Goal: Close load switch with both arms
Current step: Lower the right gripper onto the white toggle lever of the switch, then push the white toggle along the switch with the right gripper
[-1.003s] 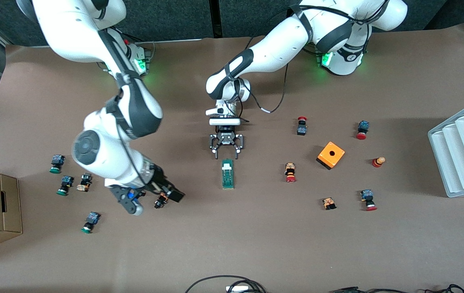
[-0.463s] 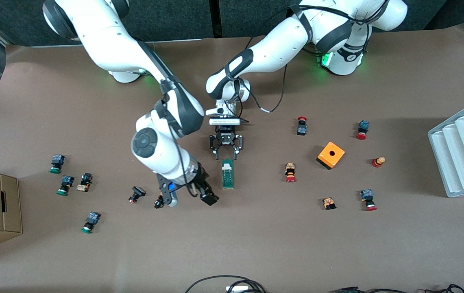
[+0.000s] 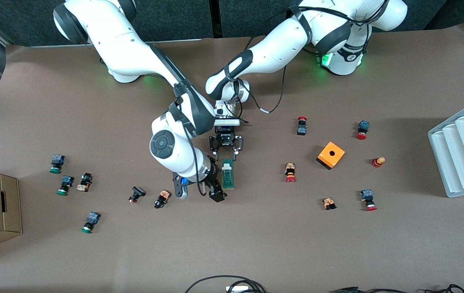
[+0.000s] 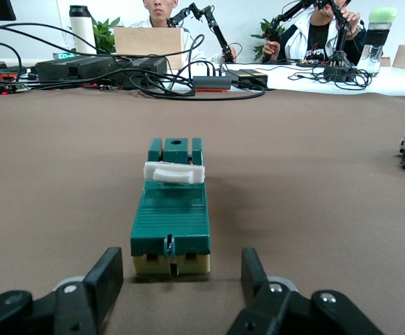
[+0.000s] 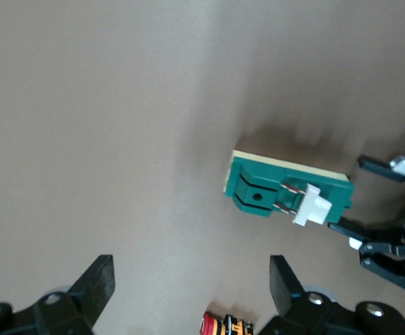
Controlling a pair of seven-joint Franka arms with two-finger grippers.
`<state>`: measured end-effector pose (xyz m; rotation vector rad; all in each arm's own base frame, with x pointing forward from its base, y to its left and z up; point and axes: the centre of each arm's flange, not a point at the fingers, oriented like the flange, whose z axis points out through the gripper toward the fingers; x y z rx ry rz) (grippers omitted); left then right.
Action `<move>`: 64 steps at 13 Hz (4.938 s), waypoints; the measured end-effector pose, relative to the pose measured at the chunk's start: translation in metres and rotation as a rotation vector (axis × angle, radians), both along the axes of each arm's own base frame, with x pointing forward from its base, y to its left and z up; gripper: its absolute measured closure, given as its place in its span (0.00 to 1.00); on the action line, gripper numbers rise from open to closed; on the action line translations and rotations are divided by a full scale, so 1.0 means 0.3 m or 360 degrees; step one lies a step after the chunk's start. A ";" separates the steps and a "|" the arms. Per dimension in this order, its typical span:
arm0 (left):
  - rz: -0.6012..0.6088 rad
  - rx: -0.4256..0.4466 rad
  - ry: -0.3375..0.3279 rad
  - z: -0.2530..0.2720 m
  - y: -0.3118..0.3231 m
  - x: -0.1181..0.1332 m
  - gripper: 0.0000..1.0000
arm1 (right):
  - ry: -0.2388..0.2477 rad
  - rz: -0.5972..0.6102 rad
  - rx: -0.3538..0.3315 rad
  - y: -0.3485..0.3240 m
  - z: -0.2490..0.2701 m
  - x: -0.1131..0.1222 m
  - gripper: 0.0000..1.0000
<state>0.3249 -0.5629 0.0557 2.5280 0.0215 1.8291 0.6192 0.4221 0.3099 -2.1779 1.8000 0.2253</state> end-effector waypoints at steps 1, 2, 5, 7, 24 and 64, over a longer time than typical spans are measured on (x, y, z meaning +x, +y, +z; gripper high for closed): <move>0.0001 0.0001 -0.0003 -0.001 0.000 0.000 0.24 | 0.0017 -0.0009 -0.0004 0.015 -0.015 -0.013 0.00; 0.0002 0.0004 -0.0008 -0.003 0.000 0.001 0.24 | 0.0036 -0.0011 -0.0013 0.024 -0.036 -0.027 0.01; 0.0000 0.0012 -0.0029 -0.010 0.007 0.019 0.24 | 0.0089 -0.0006 -0.0052 0.025 -0.116 -0.061 0.03; 0.0001 0.0012 -0.0030 -0.010 0.007 0.020 0.24 | 0.0102 -0.0016 -0.0074 0.012 -0.171 -0.080 0.04; 0.0001 0.0011 -0.0030 -0.011 0.007 0.020 0.24 | 0.0178 0.0081 -0.0151 0.094 -0.299 -0.239 0.24; 0.0001 0.0011 -0.0031 -0.011 0.007 0.020 0.24 | 0.0116 0.0024 -0.0108 0.054 -0.232 -0.176 0.72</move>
